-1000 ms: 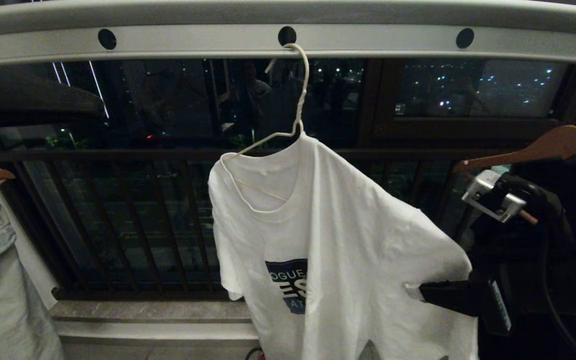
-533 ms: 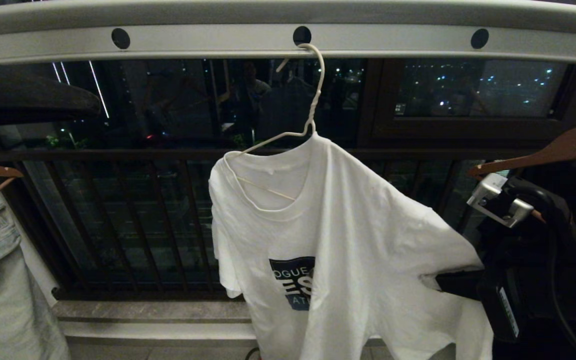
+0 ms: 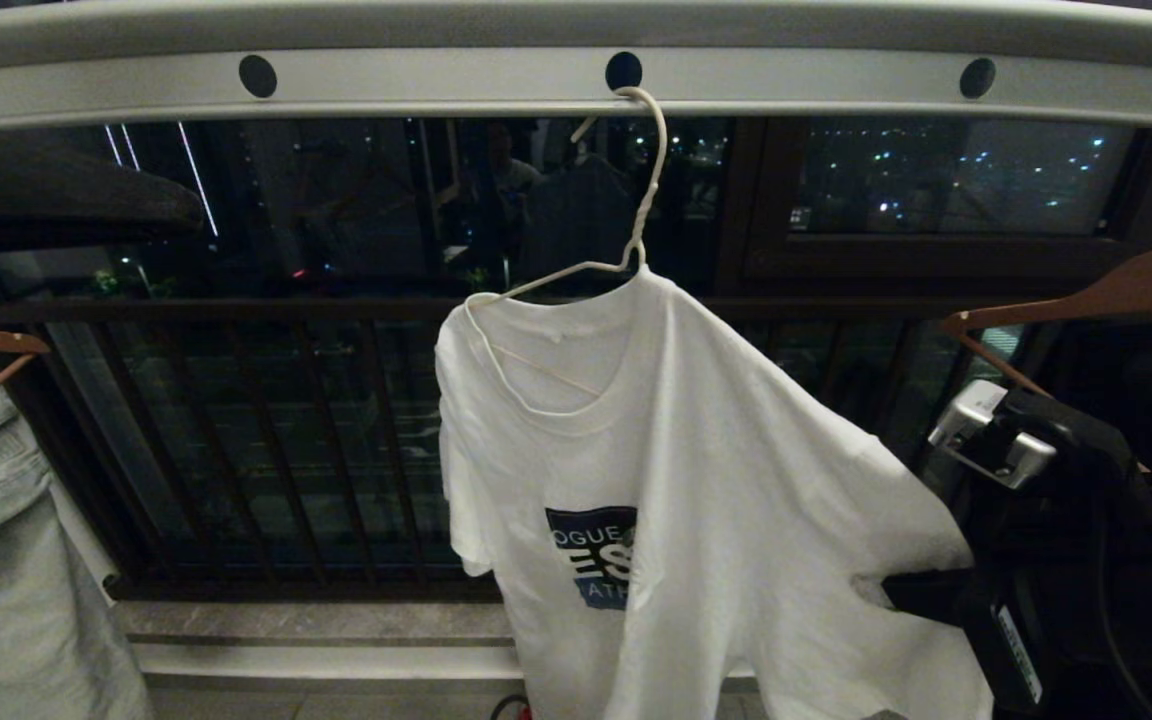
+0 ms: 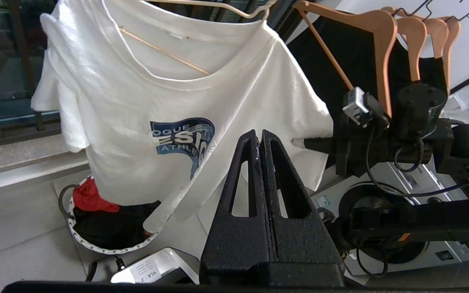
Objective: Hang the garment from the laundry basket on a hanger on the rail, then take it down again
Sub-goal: Take the clothes off the clothes rack
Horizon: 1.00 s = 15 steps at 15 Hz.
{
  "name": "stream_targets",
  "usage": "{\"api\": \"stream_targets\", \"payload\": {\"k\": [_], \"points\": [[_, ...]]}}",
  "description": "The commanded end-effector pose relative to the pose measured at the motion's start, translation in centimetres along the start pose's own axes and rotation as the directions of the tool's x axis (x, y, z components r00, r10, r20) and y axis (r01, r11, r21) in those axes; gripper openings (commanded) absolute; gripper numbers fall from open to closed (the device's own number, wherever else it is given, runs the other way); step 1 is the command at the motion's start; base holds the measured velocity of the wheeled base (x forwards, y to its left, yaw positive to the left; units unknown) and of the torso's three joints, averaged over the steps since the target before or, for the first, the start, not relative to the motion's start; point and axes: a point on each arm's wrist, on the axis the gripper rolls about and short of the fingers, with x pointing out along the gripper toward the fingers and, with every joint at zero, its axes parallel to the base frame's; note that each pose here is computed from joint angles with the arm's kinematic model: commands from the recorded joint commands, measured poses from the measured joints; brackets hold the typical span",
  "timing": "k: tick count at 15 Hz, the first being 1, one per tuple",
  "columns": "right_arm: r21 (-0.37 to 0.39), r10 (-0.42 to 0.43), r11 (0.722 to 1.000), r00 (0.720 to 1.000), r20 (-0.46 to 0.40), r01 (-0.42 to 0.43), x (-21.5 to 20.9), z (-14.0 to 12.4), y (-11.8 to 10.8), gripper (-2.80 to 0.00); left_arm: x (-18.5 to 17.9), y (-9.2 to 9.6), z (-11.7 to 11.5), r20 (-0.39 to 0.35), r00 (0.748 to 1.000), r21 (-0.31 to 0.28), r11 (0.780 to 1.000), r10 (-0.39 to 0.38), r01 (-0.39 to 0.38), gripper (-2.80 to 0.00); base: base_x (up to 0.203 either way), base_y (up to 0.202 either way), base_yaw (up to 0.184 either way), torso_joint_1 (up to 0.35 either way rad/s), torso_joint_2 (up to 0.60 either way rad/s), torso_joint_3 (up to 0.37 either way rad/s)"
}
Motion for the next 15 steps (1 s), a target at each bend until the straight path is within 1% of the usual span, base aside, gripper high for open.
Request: {"api": "stream_targets", "payload": {"k": [1,3,4,6,9,12,13,15], "points": [[0.005,-0.003,1.0,0.999,-0.05,0.003,0.2,-0.8,0.0,-2.8,0.0,0.0,0.0,-0.004,1.0,-0.003,1.0,0.002,-0.002,-2.8,0.0,0.0,0.0,0.0,0.0,0.0],[0.008,-0.008,1.0,0.996,-0.091,0.009,0.7,-1.7,0.0,-2.8,-0.2,0.0,0.0,0.0,1.0,-0.003,1.0,-0.001,0.001,-2.8,0.0,0.0,0.0,0.0,0.0,0.0],[0.007,-0.03,0.999,0.993,-0.114,0.031,1.0,-2.1,-0.1,-2.8,-0.3,0.0,0.0,0.002,1.0,-0.003,1.0,-0.003,0.003,-2.8,0.0,0.0,0.0,0.0,0.0,0.0],[0.006,-0.07,0.997,0.987,-0.141,0.071,1.6,-2.3,-0.3,-2.8,-0.3,0.0,0.0,0.003,1.0,-0.003,1.0,-0.002,0.002,-2.8,0.0,0.0,0.0,0.0,0.0,0.0],[0.006,-0.077,0.997,0.981,-0.176,0.079,2.2,-2.5,-0.3,-2.8,-0.7,0.0,0.0,0.011,1.0,-0.003,1.0,-0.007,0.007,-2.8,0.0,0.0,0.0,0.0,0.0,0.0],[-0.004,-0.124,0.992,0.969,-0.212,0.126,2.8,-2.6,-0.5,-2.8,-1.0,0.0,0.0,0.017,1.0,-0.001,1.0,-0.01,0.01,-2.8,0.0,0.0,0.0,0.0,0.0,0.0],[-0.007,-0.129,0.991,0.961,-0.243,0.131,2.9,-2.9,-0.5,-2.8,-1.0,0.0,0.0,0.019,1.0,-0.002,1.0,-0.01,0.01,-2.8,0.0,0.0,0.0,0.0,0.0,0.0],[-0.008,-0.13,0.991,0.958,-0.256,0.132,2.9,-3.0,-0.5,-2.8,-1.1,-0.1,0.0,0.021,1.0,-0.001,1.0,-0.012,0.012,-2.8,0.0,0.0,0.0,0.0,0.0,0.0]]}}
